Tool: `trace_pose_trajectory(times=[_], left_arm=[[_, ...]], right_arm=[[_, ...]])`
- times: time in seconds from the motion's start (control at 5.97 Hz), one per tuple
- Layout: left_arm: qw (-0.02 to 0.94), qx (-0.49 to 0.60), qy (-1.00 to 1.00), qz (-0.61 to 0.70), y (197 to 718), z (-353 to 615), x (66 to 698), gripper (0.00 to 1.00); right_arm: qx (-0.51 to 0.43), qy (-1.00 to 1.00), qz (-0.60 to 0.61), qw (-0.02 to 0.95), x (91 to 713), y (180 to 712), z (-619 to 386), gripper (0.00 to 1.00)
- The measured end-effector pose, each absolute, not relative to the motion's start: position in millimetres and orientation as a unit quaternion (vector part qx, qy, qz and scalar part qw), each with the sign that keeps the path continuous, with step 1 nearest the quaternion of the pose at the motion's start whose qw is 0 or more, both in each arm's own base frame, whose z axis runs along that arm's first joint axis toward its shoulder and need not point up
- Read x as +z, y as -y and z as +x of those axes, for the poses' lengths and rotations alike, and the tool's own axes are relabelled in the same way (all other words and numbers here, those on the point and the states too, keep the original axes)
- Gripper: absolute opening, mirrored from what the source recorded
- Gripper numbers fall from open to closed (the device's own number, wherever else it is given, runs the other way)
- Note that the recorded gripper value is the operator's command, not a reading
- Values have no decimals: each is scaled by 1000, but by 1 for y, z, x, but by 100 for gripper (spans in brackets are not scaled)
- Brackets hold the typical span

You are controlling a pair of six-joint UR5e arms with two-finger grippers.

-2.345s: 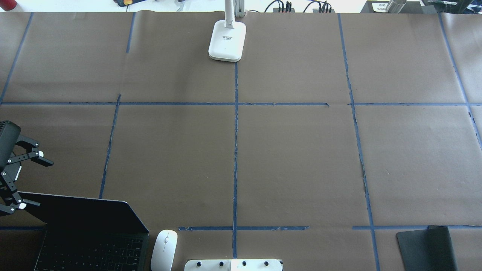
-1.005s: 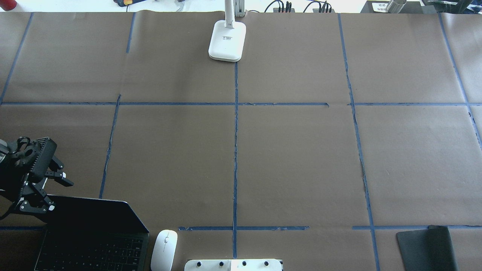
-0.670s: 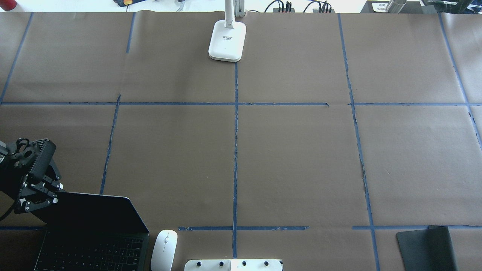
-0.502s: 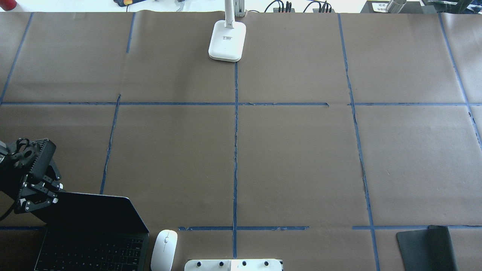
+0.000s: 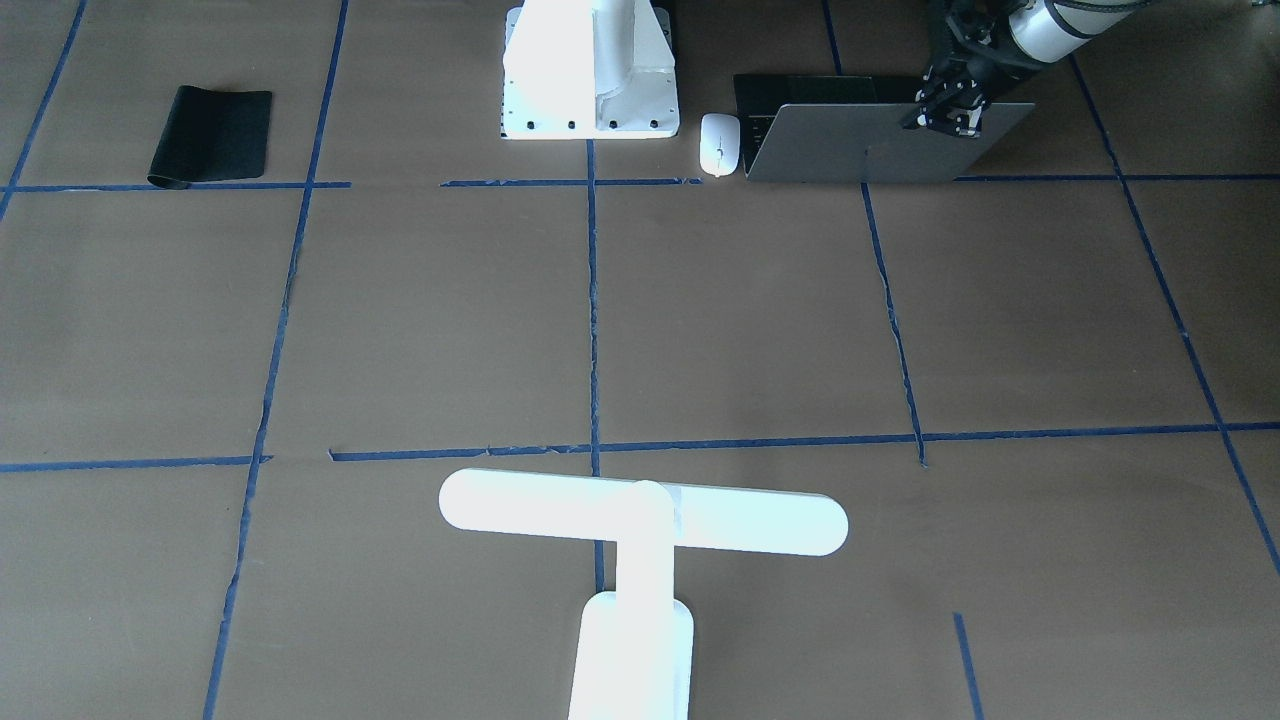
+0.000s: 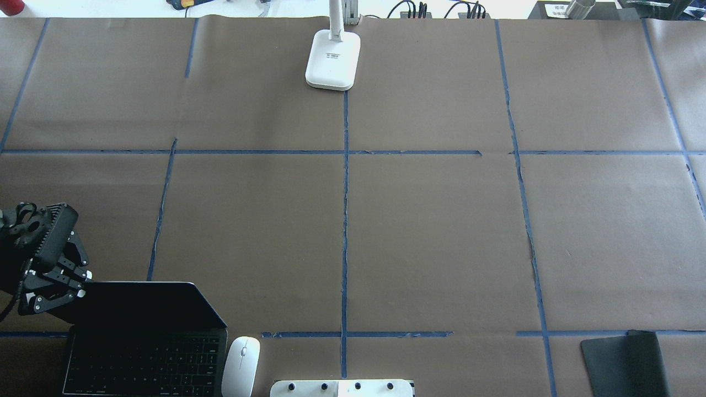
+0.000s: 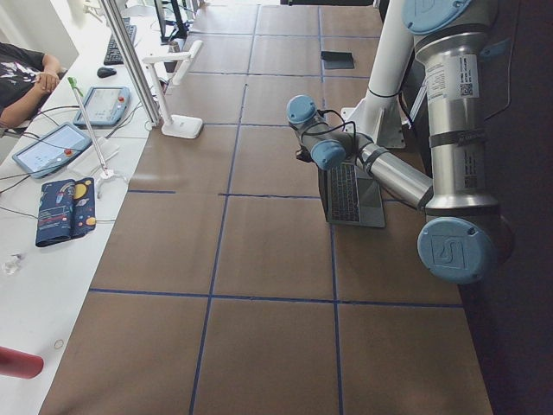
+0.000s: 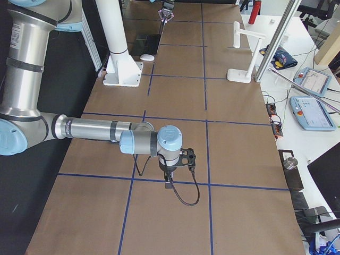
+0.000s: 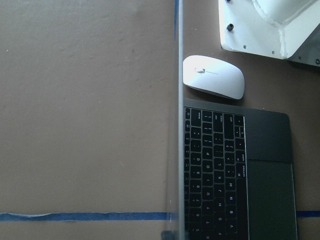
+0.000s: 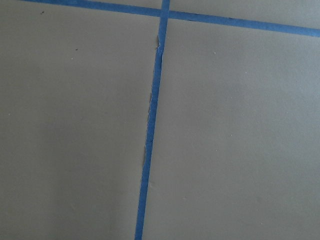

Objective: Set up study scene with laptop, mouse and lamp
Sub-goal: 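Grasp the laptop screen edge with the left gripper and pull it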

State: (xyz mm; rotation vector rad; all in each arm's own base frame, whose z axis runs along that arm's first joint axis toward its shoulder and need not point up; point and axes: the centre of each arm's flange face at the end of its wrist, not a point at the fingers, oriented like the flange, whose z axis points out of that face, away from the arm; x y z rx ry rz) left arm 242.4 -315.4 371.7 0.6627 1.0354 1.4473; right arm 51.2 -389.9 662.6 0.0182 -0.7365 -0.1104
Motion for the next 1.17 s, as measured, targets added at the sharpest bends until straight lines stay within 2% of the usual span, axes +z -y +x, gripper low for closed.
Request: trace_pose_trajectory(times=[0.67,1.17], left_arm=[[589,606,-429,319,335,225,354,3],[595,594,-418,342,381,241,330,3]], right_arm=[[-54,360,9,931,663,390,51,100],[-54,360,9,931,663,390,51,100]])
